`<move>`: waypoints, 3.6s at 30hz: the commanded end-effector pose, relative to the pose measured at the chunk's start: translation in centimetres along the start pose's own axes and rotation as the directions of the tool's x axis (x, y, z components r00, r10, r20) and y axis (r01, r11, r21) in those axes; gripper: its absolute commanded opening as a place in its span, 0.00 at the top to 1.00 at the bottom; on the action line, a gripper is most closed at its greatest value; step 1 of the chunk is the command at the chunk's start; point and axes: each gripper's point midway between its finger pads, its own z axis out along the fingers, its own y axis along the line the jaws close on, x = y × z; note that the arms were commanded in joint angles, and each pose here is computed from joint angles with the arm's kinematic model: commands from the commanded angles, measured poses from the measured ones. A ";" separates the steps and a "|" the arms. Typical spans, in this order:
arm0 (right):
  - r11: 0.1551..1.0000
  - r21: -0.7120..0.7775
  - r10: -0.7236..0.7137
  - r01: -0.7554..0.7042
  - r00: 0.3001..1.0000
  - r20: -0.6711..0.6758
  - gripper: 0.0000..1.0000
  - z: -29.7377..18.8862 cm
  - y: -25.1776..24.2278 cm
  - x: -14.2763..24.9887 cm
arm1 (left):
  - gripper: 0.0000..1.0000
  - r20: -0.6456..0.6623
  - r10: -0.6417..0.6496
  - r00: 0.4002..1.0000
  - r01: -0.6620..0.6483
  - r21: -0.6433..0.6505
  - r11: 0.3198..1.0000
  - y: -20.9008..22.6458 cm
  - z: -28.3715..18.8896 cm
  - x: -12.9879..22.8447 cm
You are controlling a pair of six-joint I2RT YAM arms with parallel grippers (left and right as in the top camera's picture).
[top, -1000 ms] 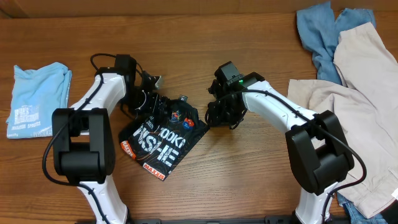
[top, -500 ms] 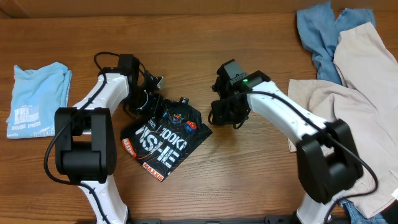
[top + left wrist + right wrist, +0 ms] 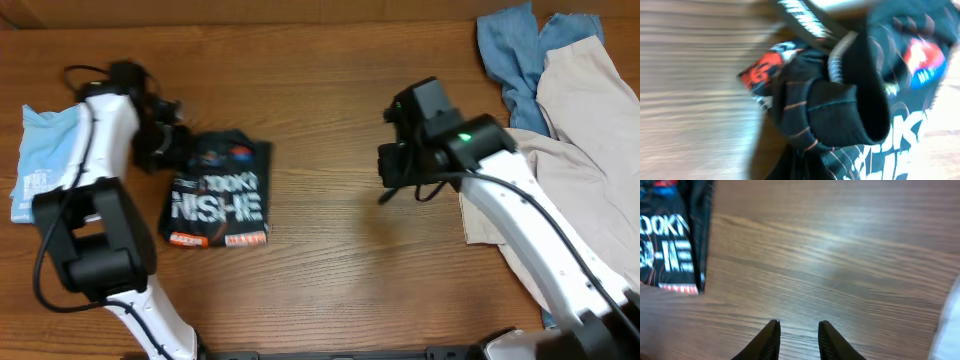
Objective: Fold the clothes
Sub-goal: 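Carry the folded jersey left with the left gripper onto the blue t-shirt, then release the jersey and raise the left gripper away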
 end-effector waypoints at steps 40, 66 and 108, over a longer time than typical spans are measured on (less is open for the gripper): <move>0.999 0.040 0.004 -0.010 0.989 0.146 0.70 -4.9 -1.0 -1.2 | 0.96 0.576 -0.053 0.816 0.262 -0.287 0.921 22.0 -16.3 -6.8; 0.998 0.061 0.003 -0.013 0.988 0.153 0.71 -4.9 -1.4 -1.3 | 0.32 0.557 -0.223 0.800 0.406 -0.229 0.885 27.8 -13.2 -3.9; 0.996 0.064 0.046 -0.069 0.948 0.316 0.00 -1.3 -4.9 -9.5 | 0.00 0.089 0.151 0.984 -0.158 0.075 0.985 -11.5 -11.6 1.4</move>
